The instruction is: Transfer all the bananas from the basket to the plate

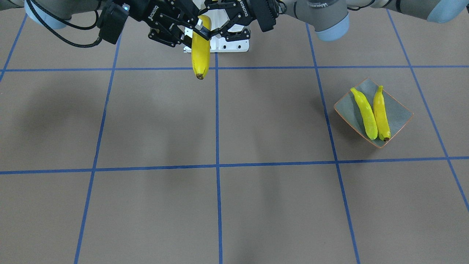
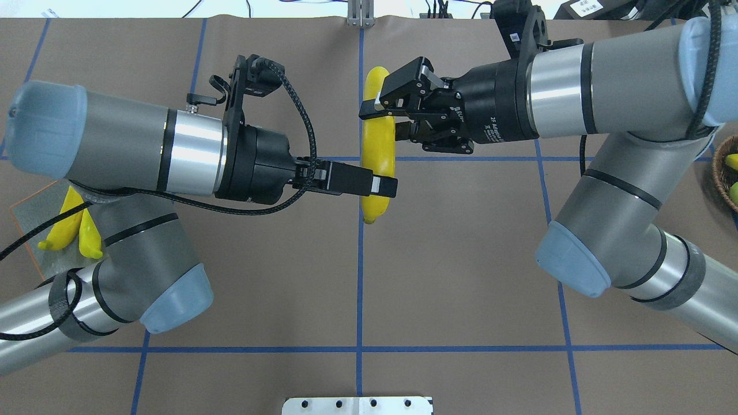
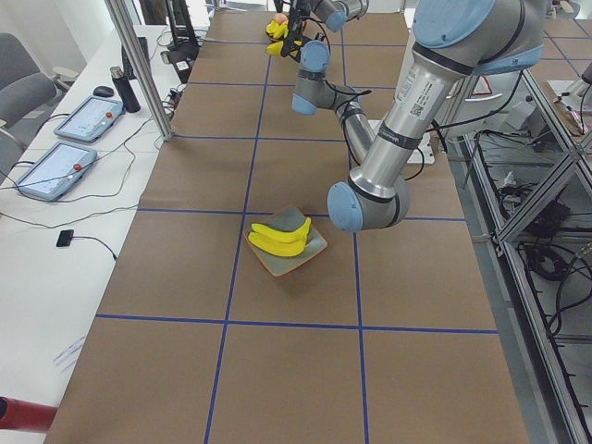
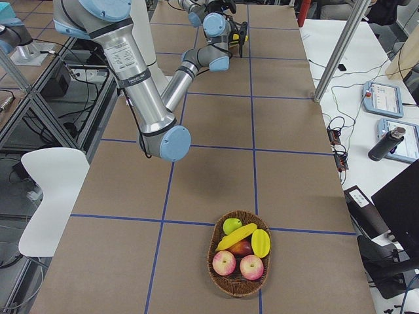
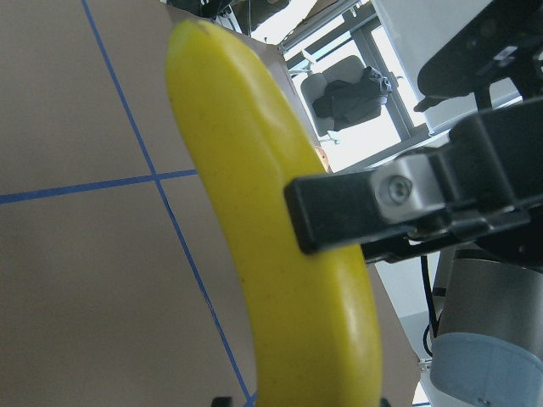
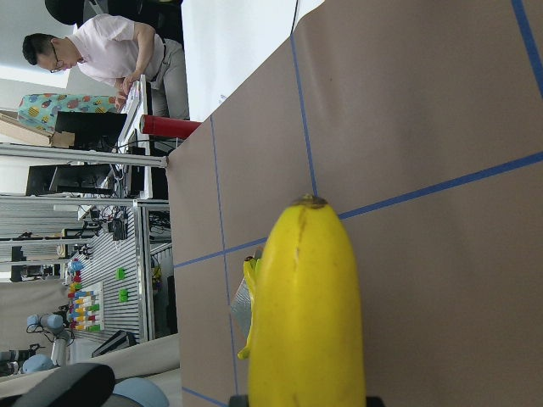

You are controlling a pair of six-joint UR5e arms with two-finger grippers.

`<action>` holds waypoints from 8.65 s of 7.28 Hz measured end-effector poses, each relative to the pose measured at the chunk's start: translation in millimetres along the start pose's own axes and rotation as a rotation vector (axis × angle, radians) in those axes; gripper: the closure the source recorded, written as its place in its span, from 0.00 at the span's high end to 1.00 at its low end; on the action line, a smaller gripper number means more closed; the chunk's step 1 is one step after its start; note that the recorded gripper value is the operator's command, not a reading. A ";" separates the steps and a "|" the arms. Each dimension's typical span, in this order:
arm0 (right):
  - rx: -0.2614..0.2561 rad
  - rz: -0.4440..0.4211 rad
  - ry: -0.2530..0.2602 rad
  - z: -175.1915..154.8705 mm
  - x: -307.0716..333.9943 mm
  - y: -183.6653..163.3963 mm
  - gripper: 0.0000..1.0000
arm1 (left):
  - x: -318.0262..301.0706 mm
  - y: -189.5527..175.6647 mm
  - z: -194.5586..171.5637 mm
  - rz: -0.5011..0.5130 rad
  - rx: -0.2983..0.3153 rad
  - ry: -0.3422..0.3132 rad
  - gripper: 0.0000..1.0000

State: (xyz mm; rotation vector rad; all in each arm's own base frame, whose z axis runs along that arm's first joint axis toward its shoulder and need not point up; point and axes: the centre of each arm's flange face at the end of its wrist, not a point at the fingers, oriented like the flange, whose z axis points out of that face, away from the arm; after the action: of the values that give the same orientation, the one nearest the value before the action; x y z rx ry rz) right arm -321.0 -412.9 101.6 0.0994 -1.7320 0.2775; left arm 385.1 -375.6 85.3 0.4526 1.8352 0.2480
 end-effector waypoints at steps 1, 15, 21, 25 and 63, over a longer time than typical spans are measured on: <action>0.018 -0.027 -0.004 -0.5 -0.6 -2.0 1.00 | -0.9 1.2 0.3 -0.002 -0.003 -0.001 0.00; 0.134 -0.329 0.649 -116.0 144.0 -189.2 1.00 | -162.5 47.2 -187.6 -0.173 0.098 -0.396 0.00; -0.016 -0.542 0.781 -305.5 290.8 -262.7 1.00 | -265.5 89.0 -344.6 -0.063 0.044 -0.817 0.00; -0.063 -0.623 0.809 -354.8 332.2 -273.5 1.00 | -338.4 93.8 -370.1 0.052 -0.159 -1.039 0.00; -0.326 -0.692 0.949 -430.6 568.2 -212.7 0.77 | -252.3 49.0 -315.7 0.175 -0.196 -0.889 1.00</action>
State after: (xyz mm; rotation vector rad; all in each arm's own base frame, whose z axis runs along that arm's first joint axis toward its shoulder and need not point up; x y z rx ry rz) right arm 35.7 -464.5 752.5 0.2689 -0.7067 -0.4225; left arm 158.3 -420.8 420.3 0.4824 0.8959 0.2833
